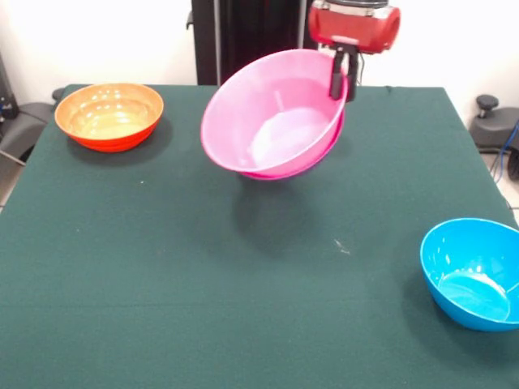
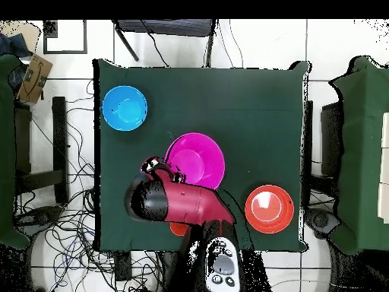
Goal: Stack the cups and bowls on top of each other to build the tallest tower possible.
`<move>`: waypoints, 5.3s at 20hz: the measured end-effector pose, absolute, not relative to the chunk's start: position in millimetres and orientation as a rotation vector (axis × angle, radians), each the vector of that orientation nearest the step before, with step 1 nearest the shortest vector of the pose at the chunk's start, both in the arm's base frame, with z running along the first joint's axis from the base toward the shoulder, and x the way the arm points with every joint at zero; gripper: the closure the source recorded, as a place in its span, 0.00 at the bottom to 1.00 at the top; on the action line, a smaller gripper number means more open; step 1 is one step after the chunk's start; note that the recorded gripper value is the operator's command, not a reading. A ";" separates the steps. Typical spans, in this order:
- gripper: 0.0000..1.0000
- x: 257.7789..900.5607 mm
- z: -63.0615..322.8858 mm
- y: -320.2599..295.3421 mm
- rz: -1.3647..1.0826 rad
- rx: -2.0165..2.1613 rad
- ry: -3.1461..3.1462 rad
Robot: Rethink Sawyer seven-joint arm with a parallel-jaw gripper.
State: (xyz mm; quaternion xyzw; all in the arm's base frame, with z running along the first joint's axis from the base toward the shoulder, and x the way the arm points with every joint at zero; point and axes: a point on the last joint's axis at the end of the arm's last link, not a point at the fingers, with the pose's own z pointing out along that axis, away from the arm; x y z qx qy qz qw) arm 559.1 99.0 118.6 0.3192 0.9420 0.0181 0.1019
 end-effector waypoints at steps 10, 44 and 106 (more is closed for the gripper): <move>1.00 533.1 122.3 135.3 -0.009 0.860 2.883; 1.00 545.7 142.9 50.5 -0.177 0.941 2.929; 0.00 560.5 131.5 47.9 -0.182 0.791 2.905</move>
